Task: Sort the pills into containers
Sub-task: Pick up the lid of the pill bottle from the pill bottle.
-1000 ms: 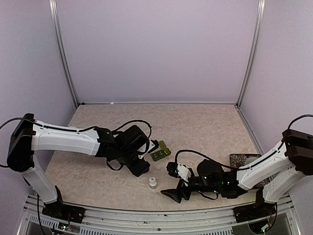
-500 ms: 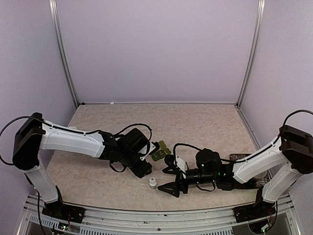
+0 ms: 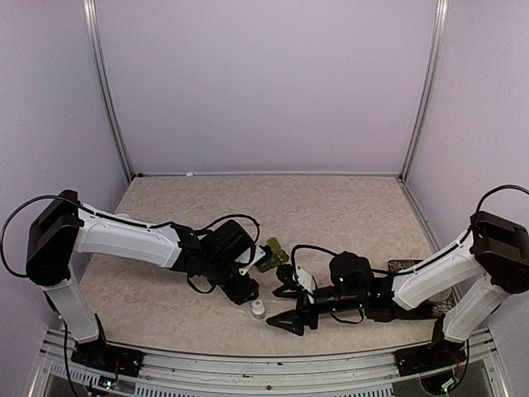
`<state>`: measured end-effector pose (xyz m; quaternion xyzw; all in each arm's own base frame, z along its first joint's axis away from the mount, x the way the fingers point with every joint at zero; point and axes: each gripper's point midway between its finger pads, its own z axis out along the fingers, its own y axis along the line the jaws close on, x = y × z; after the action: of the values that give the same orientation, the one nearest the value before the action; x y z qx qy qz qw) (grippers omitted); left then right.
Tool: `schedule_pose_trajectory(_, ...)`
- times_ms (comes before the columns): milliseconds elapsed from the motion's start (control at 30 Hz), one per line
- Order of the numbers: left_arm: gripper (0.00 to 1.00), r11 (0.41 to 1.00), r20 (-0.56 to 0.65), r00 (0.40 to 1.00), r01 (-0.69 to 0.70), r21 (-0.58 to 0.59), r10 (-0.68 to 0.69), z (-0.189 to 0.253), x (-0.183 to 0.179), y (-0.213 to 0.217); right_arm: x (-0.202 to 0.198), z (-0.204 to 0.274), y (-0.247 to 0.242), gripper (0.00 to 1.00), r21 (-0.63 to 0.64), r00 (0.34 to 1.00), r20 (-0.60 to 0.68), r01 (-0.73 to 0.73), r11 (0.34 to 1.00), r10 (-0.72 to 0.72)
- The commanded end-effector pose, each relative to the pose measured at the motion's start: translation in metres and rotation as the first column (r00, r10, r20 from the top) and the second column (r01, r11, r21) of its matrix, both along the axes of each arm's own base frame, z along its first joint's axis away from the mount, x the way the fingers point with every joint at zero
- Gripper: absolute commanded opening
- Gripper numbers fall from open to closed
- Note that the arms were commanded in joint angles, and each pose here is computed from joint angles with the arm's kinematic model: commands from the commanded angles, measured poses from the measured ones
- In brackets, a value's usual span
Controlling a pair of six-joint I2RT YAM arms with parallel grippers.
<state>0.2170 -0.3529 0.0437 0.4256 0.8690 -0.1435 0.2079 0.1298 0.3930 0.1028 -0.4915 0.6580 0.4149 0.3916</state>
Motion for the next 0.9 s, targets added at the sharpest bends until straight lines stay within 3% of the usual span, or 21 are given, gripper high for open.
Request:
schedule_pose_trajectory(0,0.60,1.000,-0.023,1.000,0.014,-0.012,-0.015,-0.004,-0.004,-0.002,0.001,0.003,0.006,0.84,0.010,1.000,0.002,-0.019,1.000,0.019)
schedule_pose_trajectory(700,0.59,0.998,-0.001,1.000,0.023,-0.058,-0.023,0.025,-0.009,0.001,0.003,-0.013,0.001,0.83,-0.034,1.000,-0.023,-0.006,0.999,0.005)
schedule_pose_trajectory(867,0.59,1.000,0.025,0.999,-0.023,-0.009,0.023,0.013,-0.001,0.013,0.003,-0.013,0.002,0.83,-0.034,1.000,-0.027,-0.009,0.999,0.008)
